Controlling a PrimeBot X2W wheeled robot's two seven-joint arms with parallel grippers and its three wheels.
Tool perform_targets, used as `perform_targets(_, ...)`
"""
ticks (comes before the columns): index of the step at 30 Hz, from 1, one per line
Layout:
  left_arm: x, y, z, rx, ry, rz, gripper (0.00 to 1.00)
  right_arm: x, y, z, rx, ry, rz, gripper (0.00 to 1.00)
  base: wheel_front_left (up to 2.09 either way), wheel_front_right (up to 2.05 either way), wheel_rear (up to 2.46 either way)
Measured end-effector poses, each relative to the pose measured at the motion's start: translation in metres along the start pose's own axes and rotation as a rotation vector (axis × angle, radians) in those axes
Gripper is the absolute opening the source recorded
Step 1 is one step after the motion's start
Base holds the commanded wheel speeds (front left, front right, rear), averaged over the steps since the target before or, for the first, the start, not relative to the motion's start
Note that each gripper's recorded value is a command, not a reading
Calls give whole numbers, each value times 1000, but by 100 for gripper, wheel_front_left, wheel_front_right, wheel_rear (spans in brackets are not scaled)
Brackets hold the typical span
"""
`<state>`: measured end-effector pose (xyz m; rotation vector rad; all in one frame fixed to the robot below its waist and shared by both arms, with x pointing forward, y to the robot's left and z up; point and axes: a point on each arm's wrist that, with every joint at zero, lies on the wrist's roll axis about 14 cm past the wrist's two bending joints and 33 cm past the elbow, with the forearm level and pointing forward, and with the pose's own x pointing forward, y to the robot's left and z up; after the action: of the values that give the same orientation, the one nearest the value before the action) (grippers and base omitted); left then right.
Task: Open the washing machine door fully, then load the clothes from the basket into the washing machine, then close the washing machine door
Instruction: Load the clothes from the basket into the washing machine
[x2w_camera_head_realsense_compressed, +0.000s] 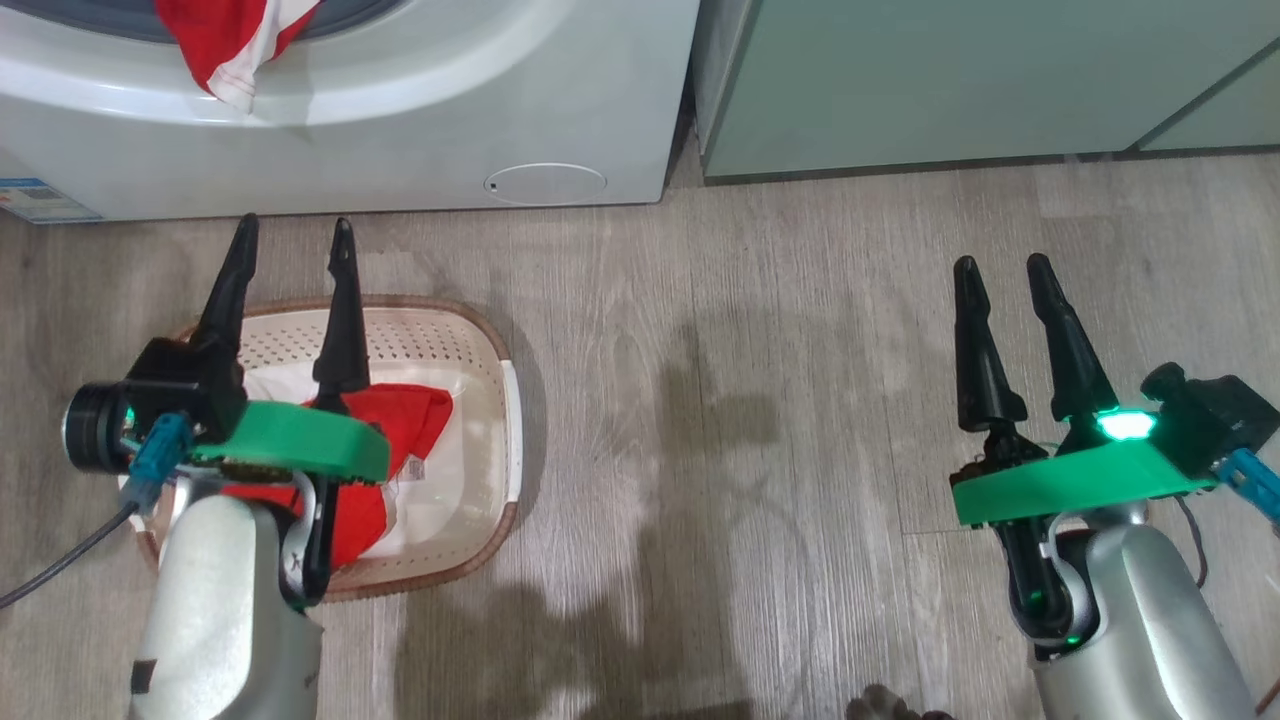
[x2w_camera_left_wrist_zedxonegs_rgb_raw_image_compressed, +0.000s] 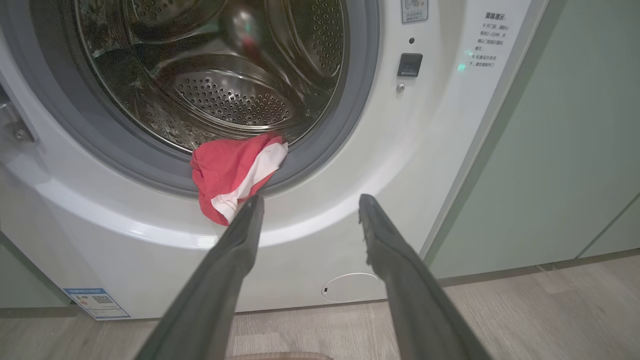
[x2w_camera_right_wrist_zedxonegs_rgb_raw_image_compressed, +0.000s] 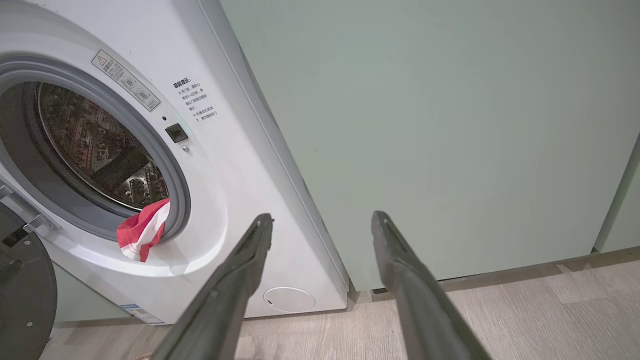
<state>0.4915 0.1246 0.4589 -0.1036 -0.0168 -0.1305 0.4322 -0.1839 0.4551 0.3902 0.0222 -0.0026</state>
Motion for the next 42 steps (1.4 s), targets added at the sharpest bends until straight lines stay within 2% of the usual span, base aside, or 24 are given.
perform_targets(11,-1,2,-9,0,24,9,100,1,-2,-3,0,8,-4,100,0,0,0)
perform_targets(21,2,10,-64,71,175,25,100,3,-9,-19,-2,49,-21,100,0,0,0)
perform_targets(26,30,24,-77,115,193,47,100,8,-12,-32,4,78,-28,100,0,0,0)
perform_targets(29,55,38,-79,193,182,69,100,13,-17,-33,2,78,-36,100,0,0,0)
perform_targets(36,86,44,-98,266,224,45,100,12,-28,-39,-3,95,-64,100,0,0,0)
perform_targets(42,118,52,-92,352,209,44,100,11,-33,-42,3,106,-80,100,0,0,0)
